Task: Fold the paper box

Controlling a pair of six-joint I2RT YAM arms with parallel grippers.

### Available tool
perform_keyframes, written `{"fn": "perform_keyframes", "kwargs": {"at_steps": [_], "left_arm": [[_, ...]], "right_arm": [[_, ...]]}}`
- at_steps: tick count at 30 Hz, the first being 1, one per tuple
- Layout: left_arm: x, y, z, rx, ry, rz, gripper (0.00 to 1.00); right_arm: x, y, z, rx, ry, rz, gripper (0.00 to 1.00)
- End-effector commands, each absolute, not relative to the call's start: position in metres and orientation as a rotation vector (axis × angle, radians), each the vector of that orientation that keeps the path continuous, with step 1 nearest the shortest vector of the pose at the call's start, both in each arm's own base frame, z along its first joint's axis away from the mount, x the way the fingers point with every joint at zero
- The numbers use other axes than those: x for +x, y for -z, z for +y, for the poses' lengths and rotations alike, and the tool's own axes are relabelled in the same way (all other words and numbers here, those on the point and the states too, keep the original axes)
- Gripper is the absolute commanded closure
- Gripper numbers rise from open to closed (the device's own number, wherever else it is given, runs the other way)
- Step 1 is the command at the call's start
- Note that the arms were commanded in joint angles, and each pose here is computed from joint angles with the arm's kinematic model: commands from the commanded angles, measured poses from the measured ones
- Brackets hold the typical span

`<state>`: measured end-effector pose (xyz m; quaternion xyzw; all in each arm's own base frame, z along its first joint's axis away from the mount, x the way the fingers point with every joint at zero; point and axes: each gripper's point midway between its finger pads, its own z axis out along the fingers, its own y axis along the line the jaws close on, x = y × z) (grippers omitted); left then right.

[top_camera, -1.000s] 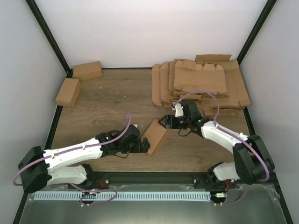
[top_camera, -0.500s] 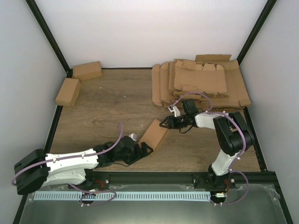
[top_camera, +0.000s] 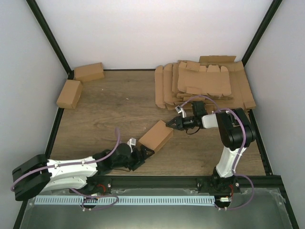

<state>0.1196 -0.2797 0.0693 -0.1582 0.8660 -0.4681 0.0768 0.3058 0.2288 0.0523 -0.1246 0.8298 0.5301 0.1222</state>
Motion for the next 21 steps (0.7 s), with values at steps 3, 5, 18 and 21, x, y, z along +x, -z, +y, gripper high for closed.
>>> {"fn": "perform_keyframes", "kwargs": {"at_steps": [3,5,18,21], "left_arm": [[0.142,-0.092,-0.278,-0.615,1.549,2.365,0.0],[0.15,-0.096,-0.273,-0.662,1.593,2.28,0.0],[0.179,-0.115,-0.271,-0.67,1.657,2.156,0.0],[0.179,-0.107,-0.27,-0.696,1.642,2.176,0.01]], "right_arm": [[0.309,-0.039,0.218,-0.302,-1.532,2.452,0.76],[0.309,-0.039,0.218,-0.302,-1.532,2.454,0.76],[0.31,-0.039,0.217,-0.305,-1.521,2.453,0.76],[0.311,-0.039,0.218,-0.307,-1.522,2.452,0.76]]}}
